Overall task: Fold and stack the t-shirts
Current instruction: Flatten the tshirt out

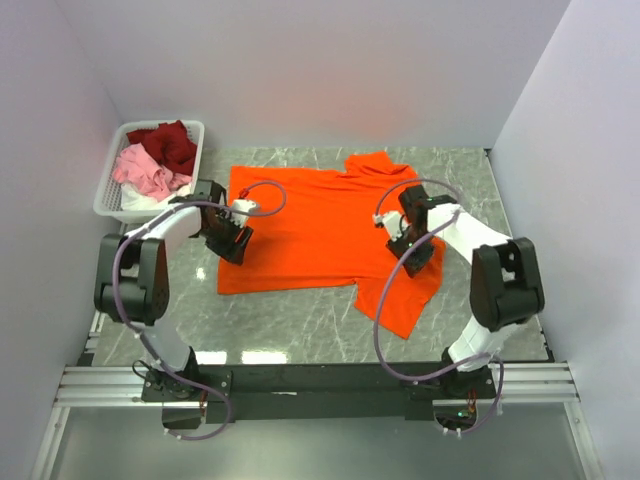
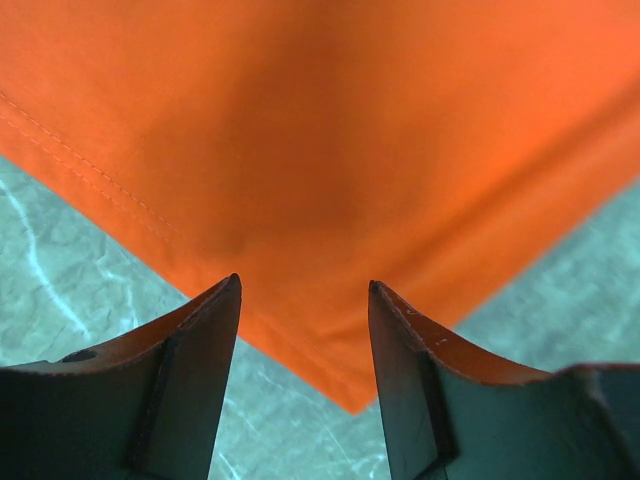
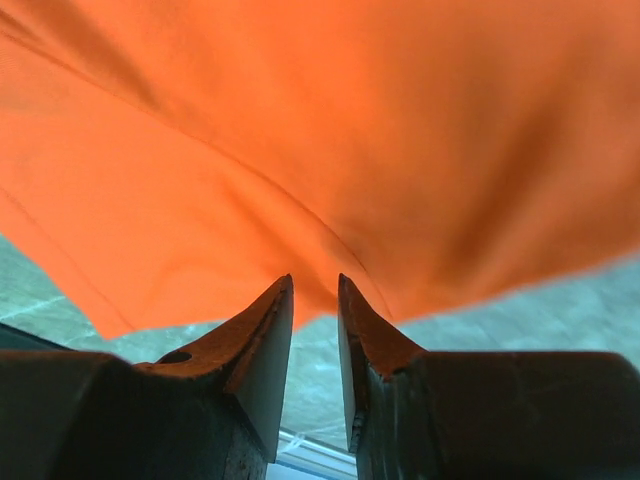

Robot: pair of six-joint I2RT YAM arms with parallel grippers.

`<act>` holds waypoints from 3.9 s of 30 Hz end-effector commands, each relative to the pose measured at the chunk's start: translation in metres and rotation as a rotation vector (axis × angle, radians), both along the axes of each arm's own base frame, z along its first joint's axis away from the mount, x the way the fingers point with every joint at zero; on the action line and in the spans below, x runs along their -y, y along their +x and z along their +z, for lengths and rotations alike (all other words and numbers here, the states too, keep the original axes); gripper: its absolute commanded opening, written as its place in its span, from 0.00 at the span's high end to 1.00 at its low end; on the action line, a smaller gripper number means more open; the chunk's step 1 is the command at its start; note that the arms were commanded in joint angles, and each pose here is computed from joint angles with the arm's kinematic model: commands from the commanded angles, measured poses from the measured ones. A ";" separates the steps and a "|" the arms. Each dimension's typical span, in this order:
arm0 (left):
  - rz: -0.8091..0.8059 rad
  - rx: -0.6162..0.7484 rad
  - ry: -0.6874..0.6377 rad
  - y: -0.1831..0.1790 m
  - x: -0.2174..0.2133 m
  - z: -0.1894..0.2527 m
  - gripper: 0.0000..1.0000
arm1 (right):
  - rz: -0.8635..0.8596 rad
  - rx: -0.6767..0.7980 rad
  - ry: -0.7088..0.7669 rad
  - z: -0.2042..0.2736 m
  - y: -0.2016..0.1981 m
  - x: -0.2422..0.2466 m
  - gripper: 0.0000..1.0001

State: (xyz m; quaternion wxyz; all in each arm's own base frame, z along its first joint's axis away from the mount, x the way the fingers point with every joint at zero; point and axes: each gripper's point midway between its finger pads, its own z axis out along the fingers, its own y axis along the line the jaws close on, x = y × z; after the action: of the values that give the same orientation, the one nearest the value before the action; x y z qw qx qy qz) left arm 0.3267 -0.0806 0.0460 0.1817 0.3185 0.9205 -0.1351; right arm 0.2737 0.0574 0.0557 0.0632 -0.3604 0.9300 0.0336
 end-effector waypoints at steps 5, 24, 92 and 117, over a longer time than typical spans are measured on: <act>0.048 -0.098 0.103 -0.016 -0.018 -0.026 0.43 | 0.043 -0.098 -0.096 -0.041 -0.023 0.009 0.70; 0.023 -0.092 -0.016 0.011 0.001 0.032 0.42 | 0.012 -0.019 0.103 0.028 0.043 -0.012 0.75; 0.209 -0.135 -0.108 0.092 0.021 0.024 0.38 | -0.615 0.410 0.173 -0.035 0.321 0.029 0.53; 0.228 -0.157 -0.134 0.102 0.026 0.018 0.38 | -0.575 0.738 0.201 0.032 0.386 0.032 1.00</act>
State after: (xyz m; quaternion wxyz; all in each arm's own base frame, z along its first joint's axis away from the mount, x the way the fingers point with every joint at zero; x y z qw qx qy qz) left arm 0.4208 -0.1001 0.0522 0.1292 0.1910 0.9557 -0.1828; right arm 0.6349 0.0178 0.0437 0.3684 -0.0482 0.9282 -0.0181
